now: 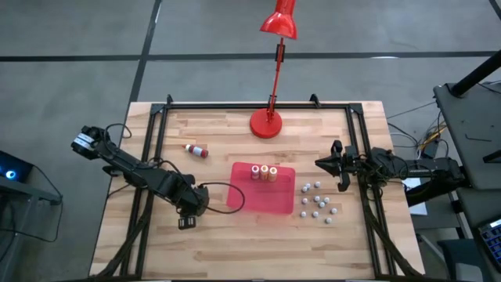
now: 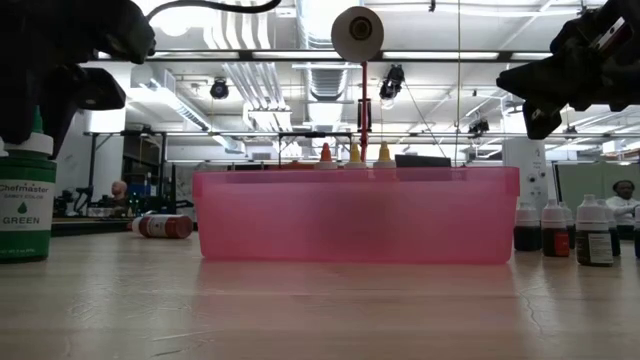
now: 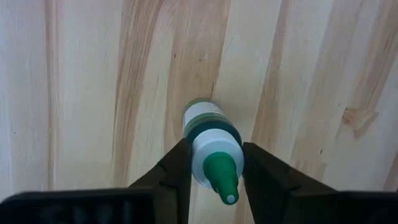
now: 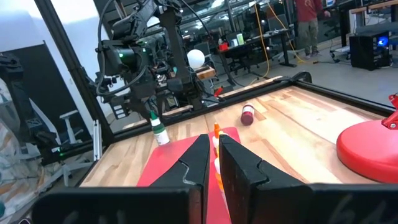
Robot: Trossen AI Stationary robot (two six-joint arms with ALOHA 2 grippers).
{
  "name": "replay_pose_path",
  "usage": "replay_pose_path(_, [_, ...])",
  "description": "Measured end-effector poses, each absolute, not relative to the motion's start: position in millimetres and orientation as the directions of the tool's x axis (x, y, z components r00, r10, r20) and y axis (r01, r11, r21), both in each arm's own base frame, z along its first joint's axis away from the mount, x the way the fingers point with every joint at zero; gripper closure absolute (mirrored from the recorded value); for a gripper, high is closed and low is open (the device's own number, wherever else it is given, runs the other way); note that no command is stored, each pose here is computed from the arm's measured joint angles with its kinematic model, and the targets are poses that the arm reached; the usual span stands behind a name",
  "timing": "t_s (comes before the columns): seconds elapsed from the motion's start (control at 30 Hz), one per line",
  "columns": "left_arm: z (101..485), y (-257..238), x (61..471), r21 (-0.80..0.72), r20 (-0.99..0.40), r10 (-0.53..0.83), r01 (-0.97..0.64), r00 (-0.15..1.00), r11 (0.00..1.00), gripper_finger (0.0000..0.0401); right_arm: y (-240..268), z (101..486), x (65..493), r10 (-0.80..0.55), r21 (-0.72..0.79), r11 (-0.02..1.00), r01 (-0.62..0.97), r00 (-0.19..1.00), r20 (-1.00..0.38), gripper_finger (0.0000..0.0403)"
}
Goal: Pick & Place food coloring
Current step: Put the large green food coloring bottle into the red bin
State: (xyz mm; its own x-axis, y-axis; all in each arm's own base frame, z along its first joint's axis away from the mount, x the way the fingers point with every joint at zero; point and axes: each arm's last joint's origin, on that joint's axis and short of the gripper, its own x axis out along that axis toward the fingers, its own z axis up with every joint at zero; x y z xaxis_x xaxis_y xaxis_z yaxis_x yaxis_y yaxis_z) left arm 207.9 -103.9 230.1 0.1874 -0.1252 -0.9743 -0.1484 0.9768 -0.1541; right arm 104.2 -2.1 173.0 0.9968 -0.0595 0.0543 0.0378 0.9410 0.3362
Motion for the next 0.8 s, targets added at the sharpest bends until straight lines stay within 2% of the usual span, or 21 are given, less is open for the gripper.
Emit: replay_pose_path(0.8, [254, -98, 217, -0.166, -0.966, -0.120, -0.193, 0.229, 0.967, 0.0310, -2, 173, 104, -0.060, 0.334, 0.942, 0.039, 0.997, 0.054, 0.0374])
